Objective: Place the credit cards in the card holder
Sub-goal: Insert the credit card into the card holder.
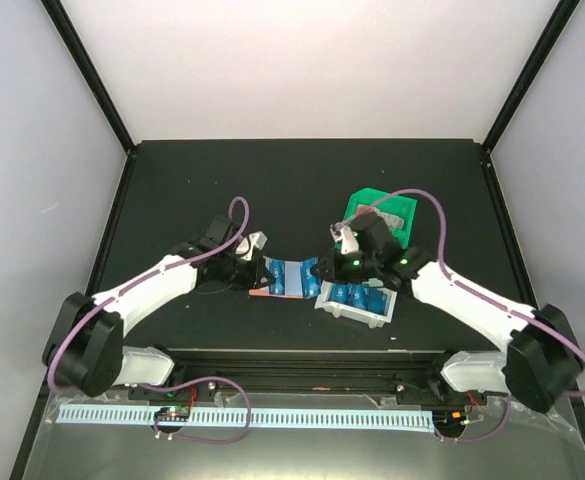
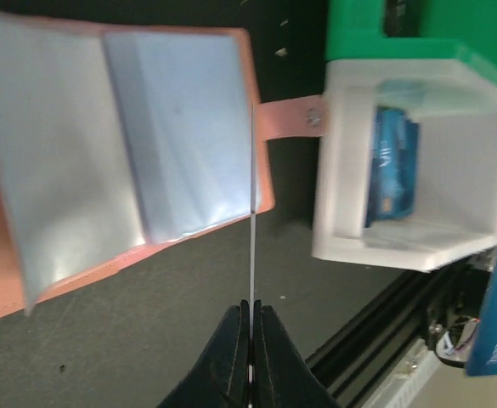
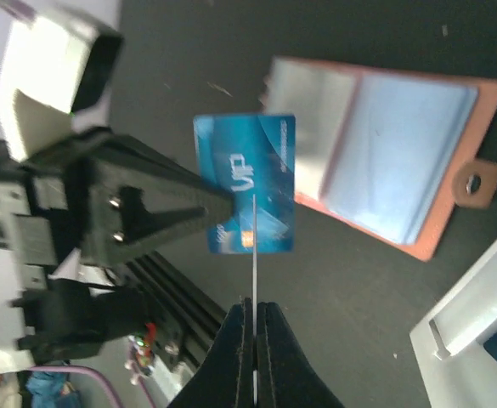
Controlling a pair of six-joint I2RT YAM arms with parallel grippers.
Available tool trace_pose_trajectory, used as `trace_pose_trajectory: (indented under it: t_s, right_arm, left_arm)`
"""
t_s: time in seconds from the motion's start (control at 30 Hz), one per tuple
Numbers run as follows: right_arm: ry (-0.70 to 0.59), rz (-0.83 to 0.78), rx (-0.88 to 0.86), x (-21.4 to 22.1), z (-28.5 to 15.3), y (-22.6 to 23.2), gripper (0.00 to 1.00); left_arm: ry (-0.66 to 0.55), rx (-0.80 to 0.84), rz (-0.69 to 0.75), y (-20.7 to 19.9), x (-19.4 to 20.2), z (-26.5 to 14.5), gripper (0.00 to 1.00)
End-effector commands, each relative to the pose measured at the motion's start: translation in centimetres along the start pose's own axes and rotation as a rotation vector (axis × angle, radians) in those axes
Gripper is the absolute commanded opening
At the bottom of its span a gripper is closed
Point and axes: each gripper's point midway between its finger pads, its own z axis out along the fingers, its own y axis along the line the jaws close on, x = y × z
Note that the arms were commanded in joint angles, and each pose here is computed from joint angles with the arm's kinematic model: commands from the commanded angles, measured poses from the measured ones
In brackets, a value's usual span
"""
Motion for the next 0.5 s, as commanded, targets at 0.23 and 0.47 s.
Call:
trace_pose_trajectory:
  t_s: [0.23,0.47]
  right_arm:
    - [0.1,-0.011,0.305,2.8,5.0,-6.1,0.01]
    - [0.111,0.006,0.522,3.6,4.3,-10.7,0.01]
  left_arm:
    - [0.073,-0.095,-0.04,2.4,-1.5,2.8,0.01]
    - [0.107,-0.126,-0.09,3.7,-1.6,4.3,0.02]
